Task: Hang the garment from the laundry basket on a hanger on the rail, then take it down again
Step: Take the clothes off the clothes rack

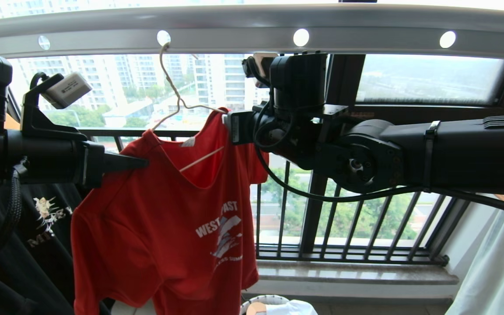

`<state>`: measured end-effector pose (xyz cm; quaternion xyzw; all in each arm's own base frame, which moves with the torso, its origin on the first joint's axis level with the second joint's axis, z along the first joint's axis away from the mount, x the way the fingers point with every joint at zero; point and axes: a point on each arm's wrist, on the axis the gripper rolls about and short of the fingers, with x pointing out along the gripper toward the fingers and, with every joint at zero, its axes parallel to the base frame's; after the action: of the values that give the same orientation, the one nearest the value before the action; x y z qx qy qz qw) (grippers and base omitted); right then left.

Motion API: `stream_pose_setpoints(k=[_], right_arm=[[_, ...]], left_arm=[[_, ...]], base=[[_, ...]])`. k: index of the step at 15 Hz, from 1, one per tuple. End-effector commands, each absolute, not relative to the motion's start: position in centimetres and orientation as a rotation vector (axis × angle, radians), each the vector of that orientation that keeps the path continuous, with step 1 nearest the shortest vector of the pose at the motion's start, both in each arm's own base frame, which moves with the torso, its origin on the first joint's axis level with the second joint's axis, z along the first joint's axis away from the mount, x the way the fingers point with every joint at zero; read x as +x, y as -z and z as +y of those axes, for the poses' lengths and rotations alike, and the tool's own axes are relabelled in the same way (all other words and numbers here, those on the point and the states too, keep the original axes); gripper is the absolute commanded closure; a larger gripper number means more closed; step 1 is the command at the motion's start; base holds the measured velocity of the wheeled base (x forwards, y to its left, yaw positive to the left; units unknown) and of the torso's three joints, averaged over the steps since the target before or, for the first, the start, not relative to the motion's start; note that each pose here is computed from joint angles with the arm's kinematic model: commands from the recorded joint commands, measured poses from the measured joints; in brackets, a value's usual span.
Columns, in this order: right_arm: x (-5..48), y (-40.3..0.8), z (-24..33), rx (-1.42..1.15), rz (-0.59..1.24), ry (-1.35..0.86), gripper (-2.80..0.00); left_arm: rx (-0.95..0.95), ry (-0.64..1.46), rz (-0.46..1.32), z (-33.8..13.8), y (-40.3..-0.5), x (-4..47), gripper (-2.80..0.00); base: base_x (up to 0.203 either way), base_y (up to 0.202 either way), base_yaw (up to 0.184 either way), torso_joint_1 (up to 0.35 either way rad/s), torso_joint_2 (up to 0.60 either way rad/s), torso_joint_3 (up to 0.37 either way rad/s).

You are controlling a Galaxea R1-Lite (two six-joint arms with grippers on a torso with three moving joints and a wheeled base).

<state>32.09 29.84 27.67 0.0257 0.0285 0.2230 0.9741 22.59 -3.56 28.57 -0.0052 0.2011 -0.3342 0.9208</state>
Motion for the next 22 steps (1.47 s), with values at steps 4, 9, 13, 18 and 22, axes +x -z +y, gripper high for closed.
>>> stream_pose_setpoints(k=[4, 9, 13, 18, 22], right_arm=[[30.3, -25.5, 30.4, 0.043, 0.103, -0.483, -2.8], [29.6, -23.6, 31.1, 0.03, 0.122, -0.506, 0.0], [29.6, -22.5, 31.1, 0.015, 0.152, -0.505, 0.0], [30.1, -21.1, 31.4, 0.035, 0.19, -0.496, 0.0], [30.2, -22.6, 31.7, 0.061, 0.146, -0.502, 0.0]], left_arm=[[-0.013, 0.689, 0.426, -3.6, -28.3, 22.9, 0.0], [-0.017, 0.691, 0.443, -3.7, -27.9, 23.4, 0.0], [-0.016, 0.691, 0.466, -3.8, -27.3, 24.1, 0.0], [-0.001, 0.695, 0.499, -3.9, -26.2, 25.2, 0.0], [-0.001, 0.694, 0.495, -3.9, -26.3, 25.1, 0.0]], base=[[0.0, 0.0, 0.0, 0.0, 0.0, 0.0], [0.0, 0.0, 0.0, 0.0, 0.0, 0.0], [0.0, 0.0, 0.0, 0.0, 0.0, 0.0], [0.0, 0.0, 0.0, 0.0, 0.0, 0.0], [0.0, 0.0, 0.0, 0.0, 0.0, 0.0]])
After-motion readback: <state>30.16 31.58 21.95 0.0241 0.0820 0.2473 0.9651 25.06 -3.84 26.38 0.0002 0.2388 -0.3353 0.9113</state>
